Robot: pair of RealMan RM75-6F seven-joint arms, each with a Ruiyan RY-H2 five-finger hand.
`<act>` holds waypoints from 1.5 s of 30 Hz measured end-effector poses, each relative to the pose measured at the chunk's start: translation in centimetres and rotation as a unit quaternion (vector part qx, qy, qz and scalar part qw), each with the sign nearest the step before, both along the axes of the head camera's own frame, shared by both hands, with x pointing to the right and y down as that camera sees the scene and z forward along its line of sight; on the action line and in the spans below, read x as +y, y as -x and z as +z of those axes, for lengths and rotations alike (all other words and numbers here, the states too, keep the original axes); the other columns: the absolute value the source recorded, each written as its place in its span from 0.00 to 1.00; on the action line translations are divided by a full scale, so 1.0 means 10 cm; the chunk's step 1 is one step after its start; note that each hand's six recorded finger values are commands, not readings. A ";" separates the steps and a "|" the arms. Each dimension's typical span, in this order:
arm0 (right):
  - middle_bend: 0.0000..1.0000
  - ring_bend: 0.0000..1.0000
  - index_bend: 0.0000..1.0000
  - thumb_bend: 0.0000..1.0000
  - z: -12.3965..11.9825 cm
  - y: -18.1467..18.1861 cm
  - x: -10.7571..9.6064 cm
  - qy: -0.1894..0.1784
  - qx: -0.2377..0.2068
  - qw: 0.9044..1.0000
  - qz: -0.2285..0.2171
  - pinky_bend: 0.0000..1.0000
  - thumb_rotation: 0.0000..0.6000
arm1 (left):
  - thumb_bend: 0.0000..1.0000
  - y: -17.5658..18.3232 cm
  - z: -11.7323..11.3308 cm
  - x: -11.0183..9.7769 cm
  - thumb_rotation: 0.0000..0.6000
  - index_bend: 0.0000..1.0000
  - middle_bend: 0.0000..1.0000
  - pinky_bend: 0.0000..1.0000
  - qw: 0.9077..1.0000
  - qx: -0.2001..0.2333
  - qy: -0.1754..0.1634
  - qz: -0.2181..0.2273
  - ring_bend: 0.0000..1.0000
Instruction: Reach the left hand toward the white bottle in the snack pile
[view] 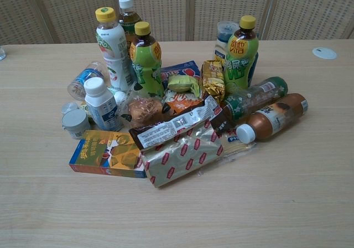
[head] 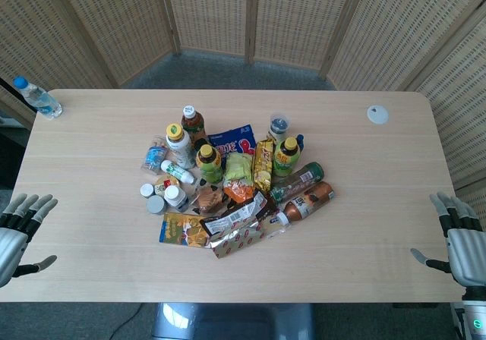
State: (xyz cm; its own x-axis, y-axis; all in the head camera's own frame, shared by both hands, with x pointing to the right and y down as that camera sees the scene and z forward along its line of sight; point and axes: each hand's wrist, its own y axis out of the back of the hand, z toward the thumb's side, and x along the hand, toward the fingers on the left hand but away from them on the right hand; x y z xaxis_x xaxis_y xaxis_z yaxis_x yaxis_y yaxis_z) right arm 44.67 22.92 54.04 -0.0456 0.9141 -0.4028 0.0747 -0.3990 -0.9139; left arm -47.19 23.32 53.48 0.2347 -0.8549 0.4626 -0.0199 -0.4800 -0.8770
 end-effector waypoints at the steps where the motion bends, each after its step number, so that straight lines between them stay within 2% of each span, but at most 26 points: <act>1: 0.00 0.00 0.00 0.00 0.00 0.00 0.00 0.001 0.000 1.000 0.000 0.00 0.89 | 0.00 0.00 0.01 0.00 1.00 0.00 0.00 0.00 1.000 -0.001 0.001 0.000 0.00; 11: 0.00 0.00 0.00 0.00 -0.01 0.00 0.00 -0.001 -0.001 1.000 0.001 0.00 0.90 | 0.00 0.01 0.06 -0.02 1.00 0.00 0.00 0.00 1.000 -0.006 0.006 0.002 0.00; 17: 0.00 0.00 0.00 0.00 0.01 -0.01 0.01 0.002 0.000 1.000 0.003 0.00 0.89 | 0.00 -0.13 0.29 -0.08 1.00 0.00 0.00 0.00 0.999 -0.004 0.027 0.034 0.00; 21: 0.00 0.00 0.00 0.00 0.03 -0.02 0.00 0.004 0.001 1.000 0.004 0.00 0.90 | 0.00 -0.40 0.44 -0.24 1.00 0.00 0.00 0.00 0.996 0.000 0.024 0.081 0.00; 26: 0.00 0.00 0.00 0.00 0.03 -0.03 0.00 0.004 0.000 1.000 0.006 0.00 0.90 | 0.00 -0.71 0.58 -0.41 1.00 0.00 0.00 0.00 0.991 -0.018 0.012 0.135 0.00; 30: 0.00 0.00 0.00 0.00 0.01 -0.04 0.00 0.003 -0.002 1.000 0.008 0.00 0.89 | 0.00 -1.01 0.77 -0.55 1.00 0.00 0.00 0.00 0.985 -0.023 0.022 0.167 0.00; 39: 0.00 0.00 0.00 0.00 0.01 -0.07 -0.01 0.003 -0.002 1.000 0.012 0.00 0.90 | 0.00 -1.63 1.18 -0.82 1.00 0.00 0.00 0.00 0.981 -0.029 0.039 0.189 0.00; 45: 0.00 0.00 0.00 0.00 0.01 -0.08 -0.02 0.002 -0.004 1.000 0.015 0.00 0.89 | 0.00 -1.90 1.33 -0.86 1.00 0.00 0.00 0.00 0.980 -0.021 0.040 0.192 0.00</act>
